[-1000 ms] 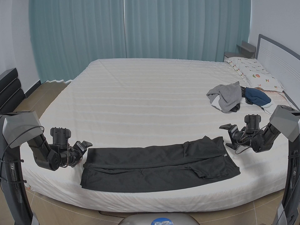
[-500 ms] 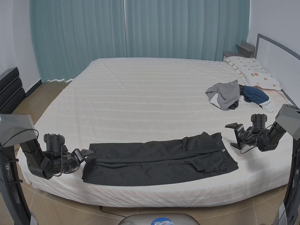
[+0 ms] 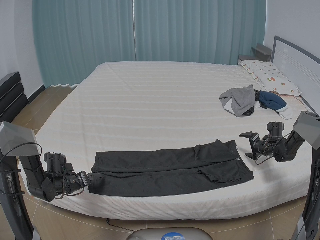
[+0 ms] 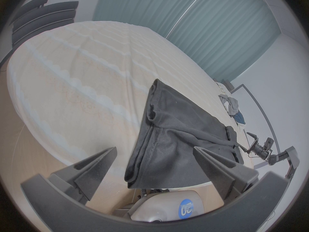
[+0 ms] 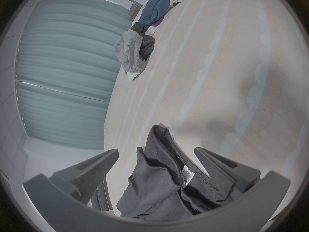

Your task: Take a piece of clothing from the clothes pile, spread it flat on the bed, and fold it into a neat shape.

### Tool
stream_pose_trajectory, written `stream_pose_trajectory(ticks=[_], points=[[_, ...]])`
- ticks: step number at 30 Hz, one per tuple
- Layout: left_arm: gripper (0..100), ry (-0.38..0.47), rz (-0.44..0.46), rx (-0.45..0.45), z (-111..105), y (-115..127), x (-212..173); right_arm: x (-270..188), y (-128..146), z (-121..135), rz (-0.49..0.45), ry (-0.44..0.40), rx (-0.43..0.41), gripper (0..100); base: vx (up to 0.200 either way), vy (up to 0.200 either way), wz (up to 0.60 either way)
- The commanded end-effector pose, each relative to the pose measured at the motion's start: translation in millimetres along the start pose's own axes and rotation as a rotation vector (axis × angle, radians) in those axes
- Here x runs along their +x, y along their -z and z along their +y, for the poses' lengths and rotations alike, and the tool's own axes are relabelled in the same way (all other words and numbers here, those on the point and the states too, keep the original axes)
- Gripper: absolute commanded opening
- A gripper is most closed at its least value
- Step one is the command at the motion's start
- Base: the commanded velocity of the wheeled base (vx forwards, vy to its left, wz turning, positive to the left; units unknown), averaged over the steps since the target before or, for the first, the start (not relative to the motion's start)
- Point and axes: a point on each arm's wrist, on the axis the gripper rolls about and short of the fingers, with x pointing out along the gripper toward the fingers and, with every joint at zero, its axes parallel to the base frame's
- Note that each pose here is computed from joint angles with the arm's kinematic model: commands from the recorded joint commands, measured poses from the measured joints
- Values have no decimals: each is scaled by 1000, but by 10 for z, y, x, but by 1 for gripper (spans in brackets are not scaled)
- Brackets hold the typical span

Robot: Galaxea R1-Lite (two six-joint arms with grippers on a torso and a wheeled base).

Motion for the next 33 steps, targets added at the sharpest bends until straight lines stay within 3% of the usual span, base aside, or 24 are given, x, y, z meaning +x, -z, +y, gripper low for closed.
stream_pose_trajectory(ticks=[1, 2, 3, 26, 27, 33], points=[[100, 2, 20, 3, -9, 46, 34, 5, 18, -25, 1, -1, 0, 100, 0, 0, 0], [100, -1, 31, 7, -7, 72, 69, 6, 20, -29, -1, -5, -2, 100, 0, 0, 0], [0, -2, 35, 8, -2, 82, 82, 6, 20, -28, -2, -6, -3, 100, 0, 0, 0], [0, -34, 52, 37, 47, 156, -3, -4, 13, -35, -3, -4, -1, 100, 0, 0, 0], [100, -33, 49, 38, 44, 152, -5, -4, 13, -35, -3, -4, 1, 100, 0, 0, 0], [100, -22, -12, 19, 43, 4, -73, 1, 20, -38, -1, -4, 1, 100, 0, 0, 0]])
